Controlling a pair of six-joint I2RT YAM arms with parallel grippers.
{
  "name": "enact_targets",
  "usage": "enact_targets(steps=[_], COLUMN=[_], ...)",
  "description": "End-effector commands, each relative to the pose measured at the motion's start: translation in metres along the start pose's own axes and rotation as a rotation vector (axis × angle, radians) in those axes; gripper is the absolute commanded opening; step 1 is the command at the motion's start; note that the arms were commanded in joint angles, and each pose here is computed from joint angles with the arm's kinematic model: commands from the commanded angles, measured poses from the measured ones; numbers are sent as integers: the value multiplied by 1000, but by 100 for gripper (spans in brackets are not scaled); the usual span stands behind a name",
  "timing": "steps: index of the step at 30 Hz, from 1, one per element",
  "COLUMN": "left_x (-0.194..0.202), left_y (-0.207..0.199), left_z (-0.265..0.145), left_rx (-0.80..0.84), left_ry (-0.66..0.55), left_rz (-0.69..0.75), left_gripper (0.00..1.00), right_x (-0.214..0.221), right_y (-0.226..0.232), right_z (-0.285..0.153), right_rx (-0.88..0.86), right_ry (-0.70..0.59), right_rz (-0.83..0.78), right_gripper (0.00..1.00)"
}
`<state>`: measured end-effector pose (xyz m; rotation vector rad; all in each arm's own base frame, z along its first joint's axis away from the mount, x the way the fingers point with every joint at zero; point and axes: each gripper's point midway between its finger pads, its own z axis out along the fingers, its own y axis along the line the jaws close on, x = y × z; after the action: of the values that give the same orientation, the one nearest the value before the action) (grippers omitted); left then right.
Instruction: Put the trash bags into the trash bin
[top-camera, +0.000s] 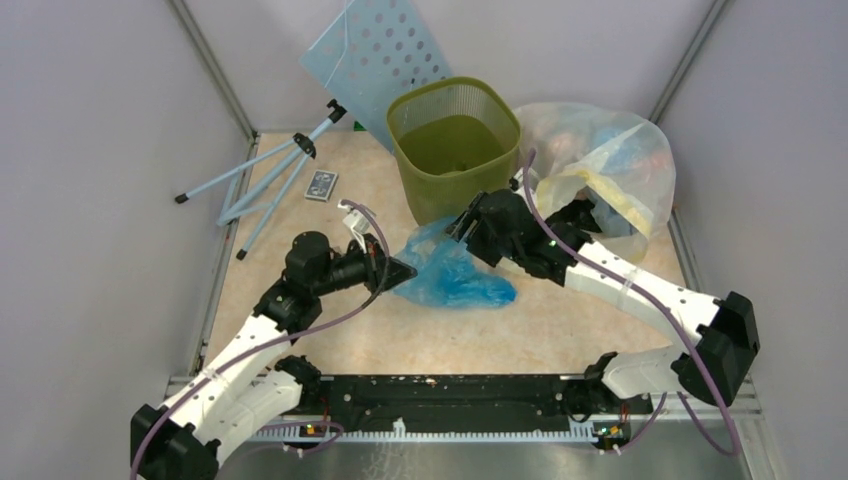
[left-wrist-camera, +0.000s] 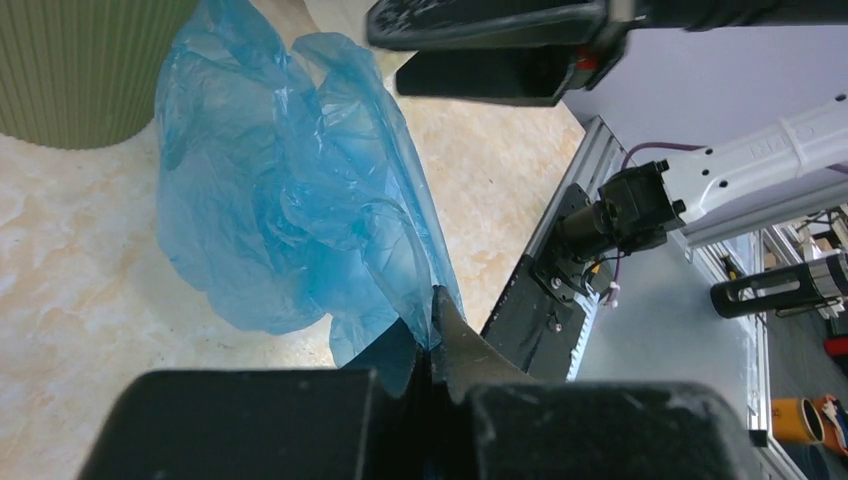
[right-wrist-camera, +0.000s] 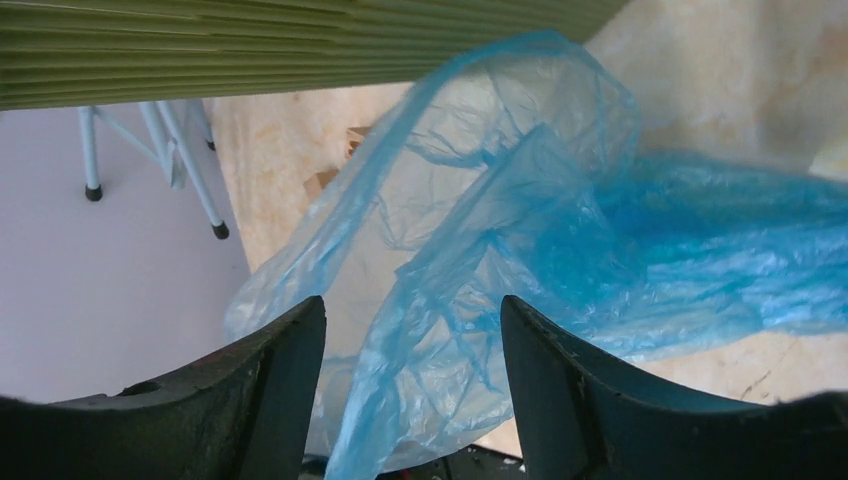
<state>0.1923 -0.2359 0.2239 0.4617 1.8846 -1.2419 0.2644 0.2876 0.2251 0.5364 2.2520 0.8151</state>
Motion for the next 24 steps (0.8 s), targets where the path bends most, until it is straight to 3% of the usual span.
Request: enact_targets(steps=[1,4,6,9,11,12,13,16,19,21,24], left_x=[-4,0,2,3,2,-1,-4,-20,-39,-53,-65], left_y=[-14,-13,-13,-6,0,3,6,23,38,33,24], left_z=[-2,-2,-2,-4,-7,-9,-12,-25,-44,-48,-42], left_rx=[73,76,78,28,-27,-63,-99,-266,-446,-459,-423], left_ry=[-31,-21,-13,4,18,16,12,-16,-46,-44,-3], left_rz=[60,55,53,53,55,57,57,54,66,112,167], left_gripper=[0,0,0,0,8,18,26,35,62,77,85], right_x=[21,28,28,23,16,13,12,16,26,32,38], right_y=[-5,-14,-16,-21,-25,-24,-23,-23,-37,-41,-38], right_z=[14,23,28,26,20,16,12,-1,-14,-24,-41], right_rx=[30,37,30,53,54,37,9,-72,-105,-153,-239], right_ry=[74,75,63,34,6,-6,-9,11,48,68,96], right_rz=[195,251,251,234,196,162,96,-22,-87,-137,-197], right_gripper=[64,62,54,22,5,0,0,0,0,0,0])
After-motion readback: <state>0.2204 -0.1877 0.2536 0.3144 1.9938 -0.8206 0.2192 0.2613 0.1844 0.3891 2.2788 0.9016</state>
